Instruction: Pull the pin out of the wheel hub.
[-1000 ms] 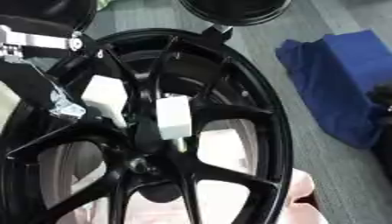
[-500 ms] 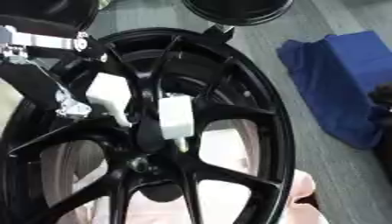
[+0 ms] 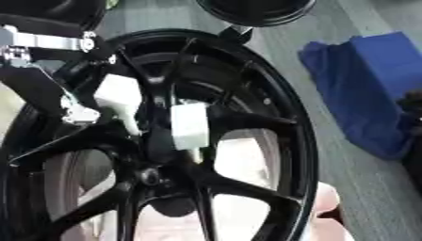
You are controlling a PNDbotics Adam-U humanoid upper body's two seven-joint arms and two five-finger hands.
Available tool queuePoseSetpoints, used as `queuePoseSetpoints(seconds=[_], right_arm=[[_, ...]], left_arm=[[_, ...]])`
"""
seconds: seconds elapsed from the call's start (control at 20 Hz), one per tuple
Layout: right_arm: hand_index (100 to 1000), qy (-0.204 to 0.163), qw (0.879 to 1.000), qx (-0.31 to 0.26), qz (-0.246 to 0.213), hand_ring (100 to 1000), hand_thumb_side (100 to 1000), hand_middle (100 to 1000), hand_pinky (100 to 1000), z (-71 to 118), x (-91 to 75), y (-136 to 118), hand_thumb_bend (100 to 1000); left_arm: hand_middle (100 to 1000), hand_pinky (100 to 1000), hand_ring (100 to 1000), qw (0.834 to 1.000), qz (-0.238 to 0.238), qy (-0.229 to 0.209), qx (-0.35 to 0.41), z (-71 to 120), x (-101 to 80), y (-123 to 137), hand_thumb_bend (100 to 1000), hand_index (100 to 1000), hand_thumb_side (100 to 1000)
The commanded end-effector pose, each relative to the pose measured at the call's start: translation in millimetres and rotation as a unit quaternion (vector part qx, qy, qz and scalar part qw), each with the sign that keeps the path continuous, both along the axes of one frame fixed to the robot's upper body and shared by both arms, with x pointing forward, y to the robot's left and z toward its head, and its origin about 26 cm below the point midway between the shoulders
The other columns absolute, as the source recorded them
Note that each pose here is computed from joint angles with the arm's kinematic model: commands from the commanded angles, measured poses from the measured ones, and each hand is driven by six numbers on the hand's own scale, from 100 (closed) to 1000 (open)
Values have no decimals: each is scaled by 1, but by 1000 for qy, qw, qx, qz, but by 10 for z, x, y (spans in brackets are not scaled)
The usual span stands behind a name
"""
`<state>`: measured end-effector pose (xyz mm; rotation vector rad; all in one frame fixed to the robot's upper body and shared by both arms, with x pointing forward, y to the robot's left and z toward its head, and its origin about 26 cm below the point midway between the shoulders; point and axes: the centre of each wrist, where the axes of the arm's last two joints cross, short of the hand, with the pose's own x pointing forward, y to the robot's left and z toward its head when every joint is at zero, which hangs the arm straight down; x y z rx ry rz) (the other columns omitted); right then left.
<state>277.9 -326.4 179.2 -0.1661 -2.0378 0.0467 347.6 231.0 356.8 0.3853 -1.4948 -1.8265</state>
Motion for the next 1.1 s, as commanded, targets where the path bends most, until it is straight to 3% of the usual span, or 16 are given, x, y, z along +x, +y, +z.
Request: queuePoseSetpoints(seconds=[0.05,0.35,0.85,1.1], right_arm=[[571,-14,1000,-10,-4,694,535,606,829,88,-20,-16,202],[572,-14,1000,-11,-5,695,535,606,830,90,-21,-21,205],[573,-14,1000,-10,-10,695,534,607,830,95,-26,-37,206],[573,-15,1000,-10,-10,695,534,607,830,96,-26,-39,206]], left_arm=[[380,847,484,1000,2,-21,-16,118,-58,23,188,530,197],[343,839,459,999,3,-31,-39,173,-107,44,230,478,100],[277,835,421,995,-12,-52,-83,435,-324,119,283,397,118],[277,835,421,994,-13,-52,-94,472,-363,133,283,397,118]])
